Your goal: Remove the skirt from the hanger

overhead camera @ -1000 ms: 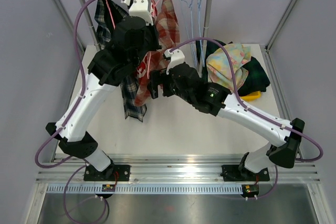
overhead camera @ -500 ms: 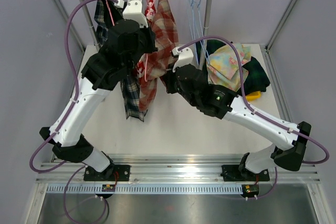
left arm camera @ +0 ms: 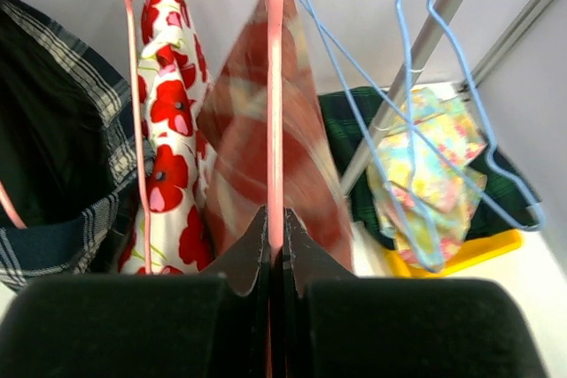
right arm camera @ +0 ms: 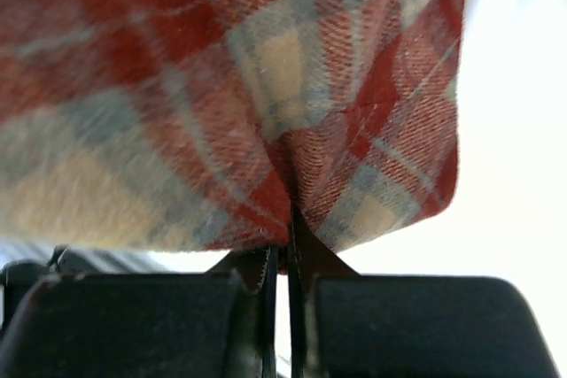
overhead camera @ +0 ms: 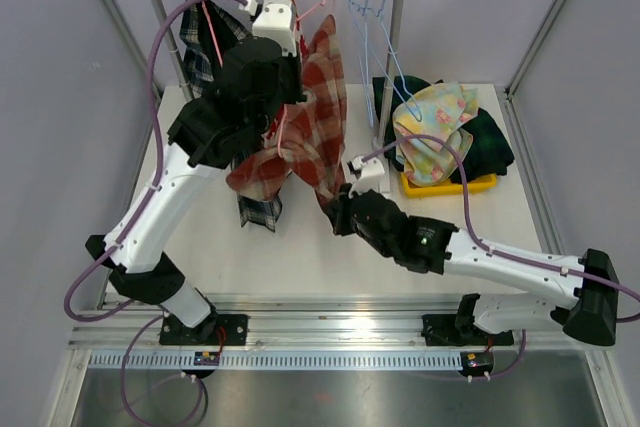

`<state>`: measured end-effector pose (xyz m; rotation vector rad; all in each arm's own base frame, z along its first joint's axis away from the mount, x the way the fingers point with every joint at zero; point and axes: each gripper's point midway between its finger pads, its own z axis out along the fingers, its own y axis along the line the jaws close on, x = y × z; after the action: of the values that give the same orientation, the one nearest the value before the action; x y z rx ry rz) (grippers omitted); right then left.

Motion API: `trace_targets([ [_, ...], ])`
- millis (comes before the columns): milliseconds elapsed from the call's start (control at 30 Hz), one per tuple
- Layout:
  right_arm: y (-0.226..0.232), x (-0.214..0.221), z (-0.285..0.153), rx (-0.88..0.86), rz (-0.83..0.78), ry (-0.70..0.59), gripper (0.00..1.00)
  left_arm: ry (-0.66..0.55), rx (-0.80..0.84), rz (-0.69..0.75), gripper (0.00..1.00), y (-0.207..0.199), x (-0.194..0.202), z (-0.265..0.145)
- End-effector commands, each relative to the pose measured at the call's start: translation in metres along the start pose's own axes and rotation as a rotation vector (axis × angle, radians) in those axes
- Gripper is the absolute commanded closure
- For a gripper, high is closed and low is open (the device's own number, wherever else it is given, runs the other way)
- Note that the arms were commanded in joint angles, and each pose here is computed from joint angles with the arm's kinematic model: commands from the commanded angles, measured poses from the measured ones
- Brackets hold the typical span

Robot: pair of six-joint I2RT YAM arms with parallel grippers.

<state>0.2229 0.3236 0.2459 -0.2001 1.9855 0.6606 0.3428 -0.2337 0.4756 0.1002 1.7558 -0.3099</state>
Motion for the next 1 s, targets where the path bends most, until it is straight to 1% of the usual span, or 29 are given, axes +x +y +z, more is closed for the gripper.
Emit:
trace_targets([
  [0,-0.036,0.077,-0.018,0.110,0.048,0.151,1.00,-0.334,-0.089,-0.052,1.00,0.019,-0.107,-0.019],
  [33,-0.047,0.093,-0.023,0.129,0.042,0.175,1.00,-0.343,-0.104,-0.038,1.00,0.021,-0.112,-0.018],
  [67,-0.049,0.103,-0.029,0.133,0.038,0.193,1.00,-0.386,-0.115,-0.025,1.00,0.024,-0.129,-0.026],
  [100,-0.052,0.110,-0.033,0.145,0.056,0.201,1.00,-0.385,-0.133,-0.010,1.00,0.024,-0.130,-0.020],
  [133,-0.058,0.116,-0.037,0.155,0.055,0.206,1.00,-0.403,-0.142,-0.015,1.00,0.025,-0.135,-0.021],
  [167,-0.061,0.122,-0.042,0.165,0.045,0.223,1.00,-0.415,-0.157,0.021,1.00,0.028,-0.140,-0.023],
  [233,-0.067,0.123,-0.046,0.186,0.056,0.220,1.00,-0.433,-0.171,0.016,1.00,0.032,-0.144,-0.028],
  [300,-0.072,0.119,-0.047,0.207,0.048,0.209,1.00,-0.406,-0.166,0.021,1.00,0.031,-0.133,-0.024],
  [333,-0.071,0.114,-0.048,0.211,0.045,0.197,1.00,-0.406,-0.156,-0.005,1.00,0.034,-0.133,-0.031],
  [367,-0.072,0.109,-0.048,0.221,0.035,0.183,1.00,-0.397,-0.149,-0.001,1.00,0.035,-0.130,-0.035],
  [400,-0.074,0.099,-0.048,0.239,0.012,0.150,1.00,-0.345,-0.142,0.001,1.00,0.032,-0.109,-0.025],
  [433,-0.068,0.082,-0.047,0.239,0.012,0.113,1.00,-0.321,-0.135,0.001,1.00,0.032,-0.098,-0.025],
  [467,-0.067,0.070,-0.048,0.247,-0.009,0.086,1.00,-0.324,-0.113,-0.038,1.00,0.035,-0.096,-0.041],
  [500,-0.070,0.052,-0.049,0.277,-0.068,0.033,1.00,-0.302,-0.089,-0.038,1.00,0.033,-0.086,-0.041],
  [533,-0.059,0.022,-0.050,0.280,-0.065,-0.027,1.00,-0.237,-0.082,-0.027,1.00,0.029,-0.052,-0.031],
  [567,-0.059,0.003,-0.053,0.300,-0.092,-0.065,1.00,-0.247,-0.059,-0.048,1.00,0.033,-0.052,-0.047],
  [600,-0.062,-0.020,-0.056,0.336,-0.173,-0.108,1.00,-0.238,-0.037,-0.054,1.00,0.031,-0.043,-0.052],
  [633,-0.061,-0.058,-0.059,0.362,-0.157,-0.172,1.00,-0.188,-0.034,-0.034,1.00,0.030,-0.015,-0.044],
  [667,-0.061,-0.081,-0.062,0.378,-0.159,-0.215,1.00,-0.196,-0.005,-0.061,1.00,0.030,-0.015,-0.057],
  [700,-0.067,-0.103,-0.067,0.401,-0.213,-0.241,1.00,-0.179,0.017,-0.062,1.00,0.027,-0.006,-0.059],
  [733,-0.068,-0.137,-0.079,0.407,-0.179,-0.307,1.00,-0.165,0.029,-0.067,1.00,0.026,0.001,-0.061],
  [767,-0.082,-0.165,-0.085,0.447,-0.144,-0.371,1.00,-0.133,0.043,-0.047,1.00,0.023,0.017,-0.059],
  [800,-0.091,-0.186,-0.094,0.475,-0.176,-0.406,1.00,-0.131,0.061,-0.046,1.00,0.022,0.019,-0.064],
  [833,-0.096,-0.210,-0.107,0.493,-0.161,-0.464,1.00,-0.119,0.068,-0.039,1.00,0.022,0.024,-0.065],
  [867,-0.111,-0.236,-0.118,0.544,-0.133,-0.541,1.00,-0.100,0.072,-0.025,1.00,0.021,0.032,-0.064],
  [900,-0.119,-0.249,-0.126,0.579,-0.181,-0.558,1.00,-0.093,0.082,-0.022,1.00,0.021,0.035,-0.066],
  [967,-0.128,-0.281,-0.136,0.620,-0.172,-0.618,1.00,-0.073,0.083,-0.014,1.00,0.021,0.045,-0.064],
])
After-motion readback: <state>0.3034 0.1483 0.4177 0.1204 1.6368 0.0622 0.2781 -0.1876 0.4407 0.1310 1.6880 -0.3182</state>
